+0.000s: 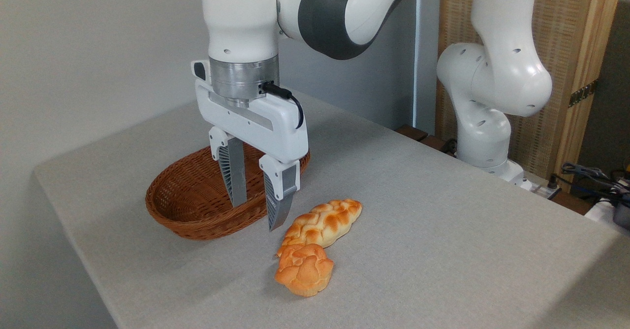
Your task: Put bread into the basket
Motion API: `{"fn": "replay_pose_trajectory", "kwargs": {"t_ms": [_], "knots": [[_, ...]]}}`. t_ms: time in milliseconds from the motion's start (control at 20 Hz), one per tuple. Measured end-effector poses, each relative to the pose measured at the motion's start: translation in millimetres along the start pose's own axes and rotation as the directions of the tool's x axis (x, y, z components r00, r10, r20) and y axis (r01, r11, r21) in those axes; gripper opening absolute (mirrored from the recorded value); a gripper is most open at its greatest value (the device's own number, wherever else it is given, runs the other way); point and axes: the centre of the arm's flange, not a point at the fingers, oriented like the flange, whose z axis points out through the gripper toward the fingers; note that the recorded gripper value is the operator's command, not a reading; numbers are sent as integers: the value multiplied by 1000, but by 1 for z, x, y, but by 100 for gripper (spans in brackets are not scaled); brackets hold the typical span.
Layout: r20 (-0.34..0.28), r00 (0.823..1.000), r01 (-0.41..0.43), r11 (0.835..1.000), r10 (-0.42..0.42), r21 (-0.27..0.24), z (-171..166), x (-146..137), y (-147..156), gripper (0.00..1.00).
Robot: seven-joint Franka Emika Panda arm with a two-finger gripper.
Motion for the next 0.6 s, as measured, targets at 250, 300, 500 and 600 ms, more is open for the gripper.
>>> {"fn": "replay_pose_trajectory", "kwargs": {"t_ms": [250, 300, 500, 600], "knots": [[0, 1000, 8, 1000, -8, 1, 0, -3, -4, 100], [0, 1000, 9, 1000, -9, 1, 0, -3, -4, 100], [0, 1000, 9, 1000, -9, 1, 0, -3, -4, 100], [0, 1000, 9, 1000, -9, 1, 0, -3, -4, 100]]}}
